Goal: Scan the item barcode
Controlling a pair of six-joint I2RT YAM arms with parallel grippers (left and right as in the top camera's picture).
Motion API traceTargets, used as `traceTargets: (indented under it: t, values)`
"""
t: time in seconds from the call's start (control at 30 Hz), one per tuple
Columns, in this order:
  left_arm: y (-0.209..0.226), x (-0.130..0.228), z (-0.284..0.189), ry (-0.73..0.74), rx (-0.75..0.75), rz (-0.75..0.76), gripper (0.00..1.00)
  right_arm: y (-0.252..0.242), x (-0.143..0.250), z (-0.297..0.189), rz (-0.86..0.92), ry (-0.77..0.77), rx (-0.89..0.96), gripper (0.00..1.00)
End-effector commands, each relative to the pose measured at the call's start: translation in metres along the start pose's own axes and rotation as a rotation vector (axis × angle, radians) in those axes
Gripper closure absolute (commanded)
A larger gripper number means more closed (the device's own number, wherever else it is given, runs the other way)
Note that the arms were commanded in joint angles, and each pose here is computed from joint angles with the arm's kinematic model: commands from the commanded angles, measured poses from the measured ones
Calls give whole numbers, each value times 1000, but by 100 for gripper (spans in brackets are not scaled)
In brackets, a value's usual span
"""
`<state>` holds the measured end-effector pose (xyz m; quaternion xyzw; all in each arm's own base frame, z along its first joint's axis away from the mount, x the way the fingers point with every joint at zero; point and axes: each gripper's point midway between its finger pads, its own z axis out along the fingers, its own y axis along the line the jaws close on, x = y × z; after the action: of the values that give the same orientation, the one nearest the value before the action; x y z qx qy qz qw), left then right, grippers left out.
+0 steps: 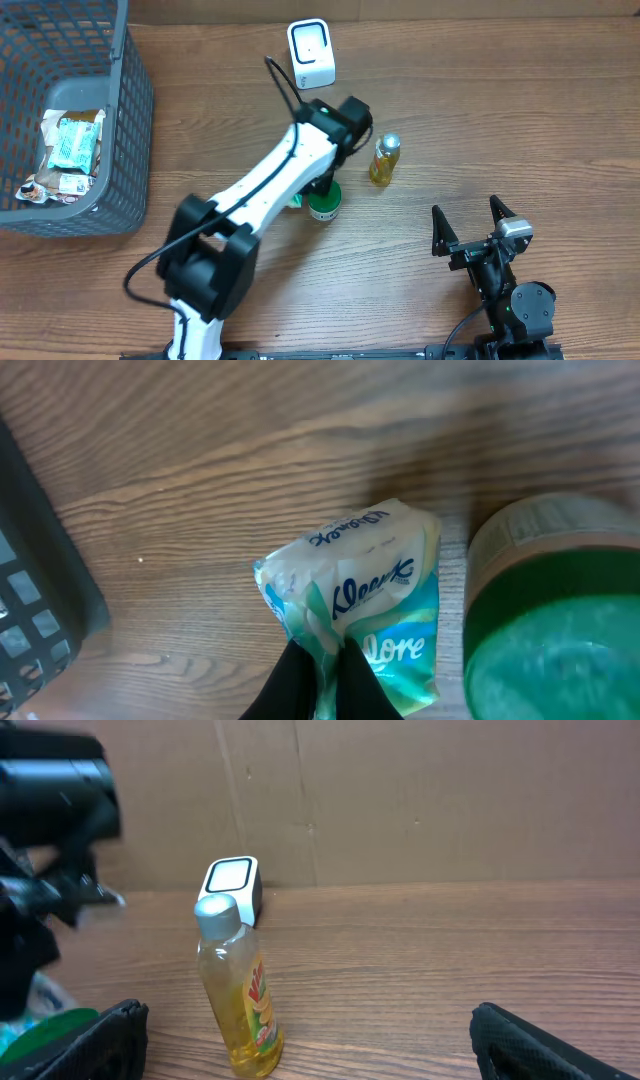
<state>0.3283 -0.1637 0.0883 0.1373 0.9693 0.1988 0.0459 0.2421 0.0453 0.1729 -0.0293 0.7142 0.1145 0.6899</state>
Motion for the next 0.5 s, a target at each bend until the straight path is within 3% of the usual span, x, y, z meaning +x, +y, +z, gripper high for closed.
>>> traceTargets:
  t: [0.0,0.47]
  values:
    - [-11,5,10,19,-55,40,95,-2,2,0,-1,-2,9,0]
    - [-17,-3,-6,-14,-21,13,96,-2,2,0,-1,-2,9,0]
